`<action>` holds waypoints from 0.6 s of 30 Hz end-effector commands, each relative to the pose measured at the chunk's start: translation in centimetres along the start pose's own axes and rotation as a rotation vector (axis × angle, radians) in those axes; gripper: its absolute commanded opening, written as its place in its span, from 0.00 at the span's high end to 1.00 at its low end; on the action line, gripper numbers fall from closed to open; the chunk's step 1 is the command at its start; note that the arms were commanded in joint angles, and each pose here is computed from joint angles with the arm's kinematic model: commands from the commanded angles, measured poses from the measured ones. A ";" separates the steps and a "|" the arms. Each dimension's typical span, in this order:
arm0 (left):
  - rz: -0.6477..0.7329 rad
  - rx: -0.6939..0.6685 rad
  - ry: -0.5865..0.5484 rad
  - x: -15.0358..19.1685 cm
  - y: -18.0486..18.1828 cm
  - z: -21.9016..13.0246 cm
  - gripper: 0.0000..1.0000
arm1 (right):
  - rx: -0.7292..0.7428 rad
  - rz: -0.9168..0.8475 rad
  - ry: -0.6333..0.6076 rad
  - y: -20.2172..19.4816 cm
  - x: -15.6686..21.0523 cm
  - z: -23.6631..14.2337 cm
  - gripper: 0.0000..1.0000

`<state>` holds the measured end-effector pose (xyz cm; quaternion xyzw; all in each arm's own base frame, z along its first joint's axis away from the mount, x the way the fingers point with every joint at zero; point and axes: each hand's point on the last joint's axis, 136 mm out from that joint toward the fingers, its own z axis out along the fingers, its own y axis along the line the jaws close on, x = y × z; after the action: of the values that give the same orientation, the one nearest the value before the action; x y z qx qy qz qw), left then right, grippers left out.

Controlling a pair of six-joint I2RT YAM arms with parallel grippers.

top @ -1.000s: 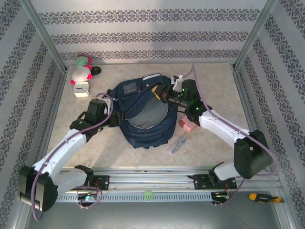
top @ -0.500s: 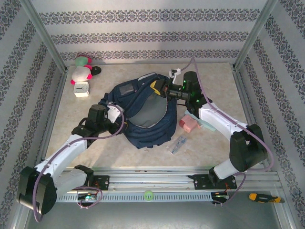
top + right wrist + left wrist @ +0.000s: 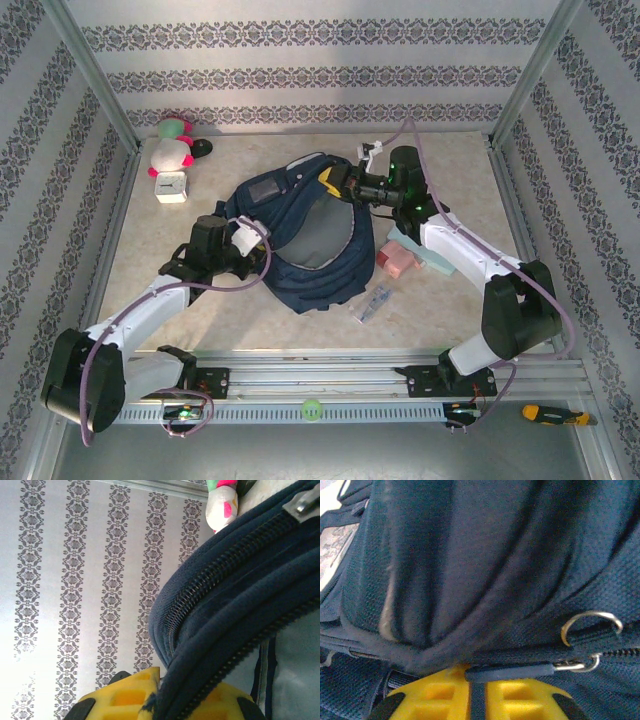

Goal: Pack the student bag

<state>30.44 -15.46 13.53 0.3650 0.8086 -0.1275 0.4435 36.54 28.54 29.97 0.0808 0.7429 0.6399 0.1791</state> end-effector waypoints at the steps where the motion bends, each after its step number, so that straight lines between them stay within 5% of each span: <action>1: 0.032 -0.044 -0.028 -0.5 0.8 -0.5 1.00 | -0.181 -0.188 -0.001 8.0 -0.2 -2.0 1.00; 11: -0.055 -0.104 0.108 1.9 2.7 0.6 1.00 | -0.213 -0.222 0.007 10.1 -0.7 -3.0 1.00; 15: 0.007 0.070 0.079 1.6 -0.5 0.0 0.98 | -0.207 -0.223 -0.003 10.1 -1.2 -3.3 1.00; 18: 0.077 0.135 0.041 1.4 -2.1 -1.0 0.66 | -0.206 -0.223 0.002 9.9 -1.2 -3.2 1.00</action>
<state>29.92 -14.70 11.78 0.3800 0.8227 -0.1229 0.4045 37.10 27.26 32.23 0.0682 0.7353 0.6500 0.1796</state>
